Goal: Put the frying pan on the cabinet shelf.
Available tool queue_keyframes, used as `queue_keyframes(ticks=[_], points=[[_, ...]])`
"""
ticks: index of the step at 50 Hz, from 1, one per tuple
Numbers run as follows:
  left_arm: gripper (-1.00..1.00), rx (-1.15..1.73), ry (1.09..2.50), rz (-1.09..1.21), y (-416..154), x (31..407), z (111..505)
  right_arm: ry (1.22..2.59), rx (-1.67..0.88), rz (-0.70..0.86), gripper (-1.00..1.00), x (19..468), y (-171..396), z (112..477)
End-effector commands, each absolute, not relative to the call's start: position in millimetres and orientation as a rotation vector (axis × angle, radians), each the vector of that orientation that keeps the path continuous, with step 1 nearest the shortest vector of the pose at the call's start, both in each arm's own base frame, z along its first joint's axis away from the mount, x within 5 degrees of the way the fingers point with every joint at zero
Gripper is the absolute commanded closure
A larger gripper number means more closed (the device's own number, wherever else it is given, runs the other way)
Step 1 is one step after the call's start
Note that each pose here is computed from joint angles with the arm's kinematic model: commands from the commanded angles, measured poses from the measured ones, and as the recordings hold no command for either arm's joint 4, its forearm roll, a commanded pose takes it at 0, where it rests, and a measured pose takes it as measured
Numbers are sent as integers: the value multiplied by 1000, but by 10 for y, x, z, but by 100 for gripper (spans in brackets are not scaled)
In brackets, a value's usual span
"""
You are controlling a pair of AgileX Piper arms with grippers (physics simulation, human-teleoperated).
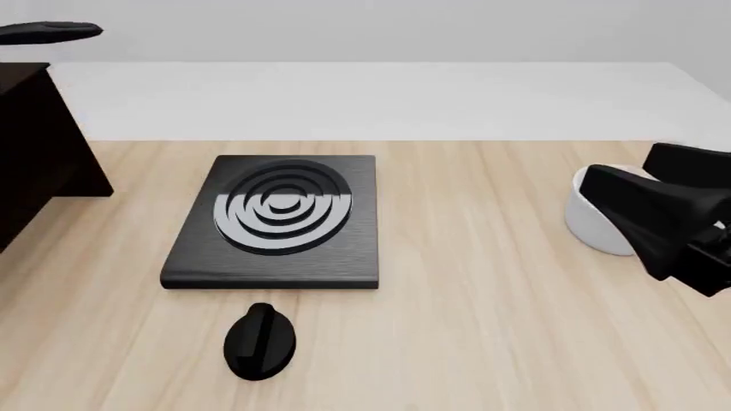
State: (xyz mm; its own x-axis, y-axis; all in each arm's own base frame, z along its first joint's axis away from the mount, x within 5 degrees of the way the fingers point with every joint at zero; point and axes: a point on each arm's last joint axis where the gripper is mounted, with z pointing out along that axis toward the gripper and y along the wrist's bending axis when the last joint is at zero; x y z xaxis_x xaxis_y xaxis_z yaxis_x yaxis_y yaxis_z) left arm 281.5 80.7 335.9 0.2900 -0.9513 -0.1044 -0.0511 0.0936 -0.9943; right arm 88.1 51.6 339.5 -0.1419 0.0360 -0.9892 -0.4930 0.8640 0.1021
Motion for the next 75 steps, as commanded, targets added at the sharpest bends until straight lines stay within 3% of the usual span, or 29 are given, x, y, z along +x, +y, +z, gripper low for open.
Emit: queue_keyframes(ticks=[1,25,52,53,59,75], points=[[100,-1218,1104,-828,878,2828,3242,1666,-361,478,-100,903,532,3364],[100,-1303,1062,-830,993,2770,2790,1681,-370,483,-100,939,564,3299],[100,-1332,1031,-799,1141,2789,2709,1696,-386,487,-100,981,606,3208],[-100,-1328,1032,-799,1136,2785,2719,1698,-387,488,-100,981,608,3209],[-100,-1287,1060,-761,1129,2776,2836,1702,-388,489,-100,988,614,3190],[-100,-1288,1048,-787,1062,2689,2698,1713,-389,491,-100,1007,629,3140]])
